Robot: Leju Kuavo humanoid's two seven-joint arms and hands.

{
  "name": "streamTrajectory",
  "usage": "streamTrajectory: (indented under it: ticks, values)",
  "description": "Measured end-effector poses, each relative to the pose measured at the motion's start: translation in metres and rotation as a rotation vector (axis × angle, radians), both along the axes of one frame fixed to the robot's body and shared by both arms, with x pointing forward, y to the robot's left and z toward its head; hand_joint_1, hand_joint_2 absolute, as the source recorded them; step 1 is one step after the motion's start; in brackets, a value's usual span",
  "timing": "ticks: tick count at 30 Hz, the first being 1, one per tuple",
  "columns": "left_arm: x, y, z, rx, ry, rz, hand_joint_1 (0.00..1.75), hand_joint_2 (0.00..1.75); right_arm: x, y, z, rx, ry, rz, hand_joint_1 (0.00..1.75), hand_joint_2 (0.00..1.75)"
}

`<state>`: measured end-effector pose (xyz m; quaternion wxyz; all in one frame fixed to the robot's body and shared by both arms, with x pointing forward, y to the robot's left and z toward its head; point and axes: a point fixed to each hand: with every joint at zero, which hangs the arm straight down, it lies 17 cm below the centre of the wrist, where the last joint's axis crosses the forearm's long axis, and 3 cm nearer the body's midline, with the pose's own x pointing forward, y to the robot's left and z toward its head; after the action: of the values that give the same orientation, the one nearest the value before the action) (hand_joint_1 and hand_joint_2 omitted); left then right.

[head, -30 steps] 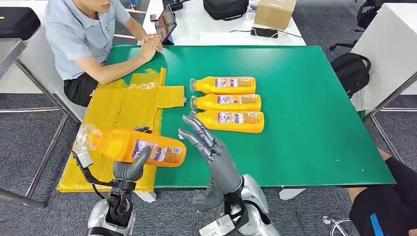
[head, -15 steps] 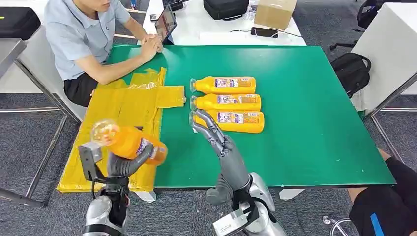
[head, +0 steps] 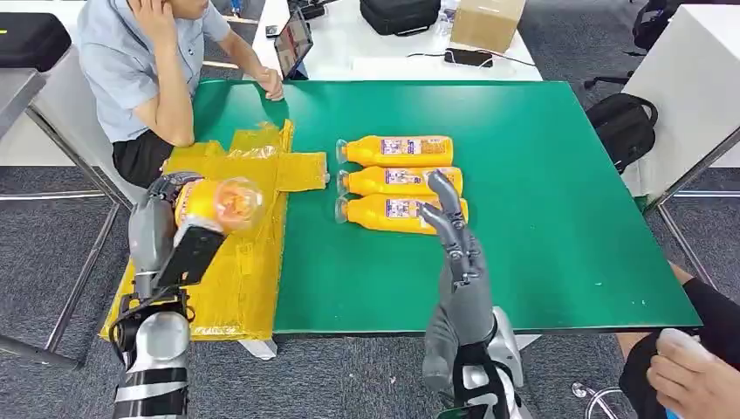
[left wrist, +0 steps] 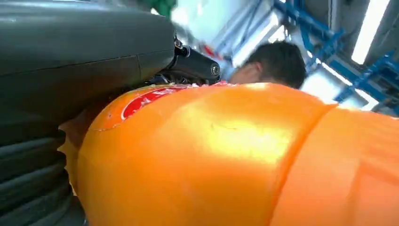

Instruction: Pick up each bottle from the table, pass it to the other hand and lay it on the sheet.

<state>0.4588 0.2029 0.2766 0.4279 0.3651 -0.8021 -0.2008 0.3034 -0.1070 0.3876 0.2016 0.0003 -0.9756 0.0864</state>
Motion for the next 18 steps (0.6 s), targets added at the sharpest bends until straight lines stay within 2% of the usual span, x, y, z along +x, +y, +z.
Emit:
streamTrajectory:
  ticks: [7, 12, 15, 18]
  values:
    - [0.024, -0.020, -0.043, 0.227, 0.116, 0.060, 1.75, 1.75, 0.006, -0.007, -0.001, 0.009, 0.016, 0.001, 0.00, 0.00]
    - [0.034, -0.034, -0.082, 0.311, 0.206, 0.046, 1.75, 1.75, 0.010, -0.009, -0.005, 0.011, 0.028, -0.004, 0.00, 0.00]
    - [0.041, -0.034, -0.112, 0.369, 0.288, 0.061, 1.61, 1.75, 0.013, -0.011, -0.008, 0.018, 0.043, 0.000, 0.00, 0.00]
    - [0.047, -0.032, -0.139, 0.396, 0.348, 0.070, 1.57, 1.75, 0.018, -0.015, -0.012, 0.025, 0.058, -0.006, 0.00, 0.00]
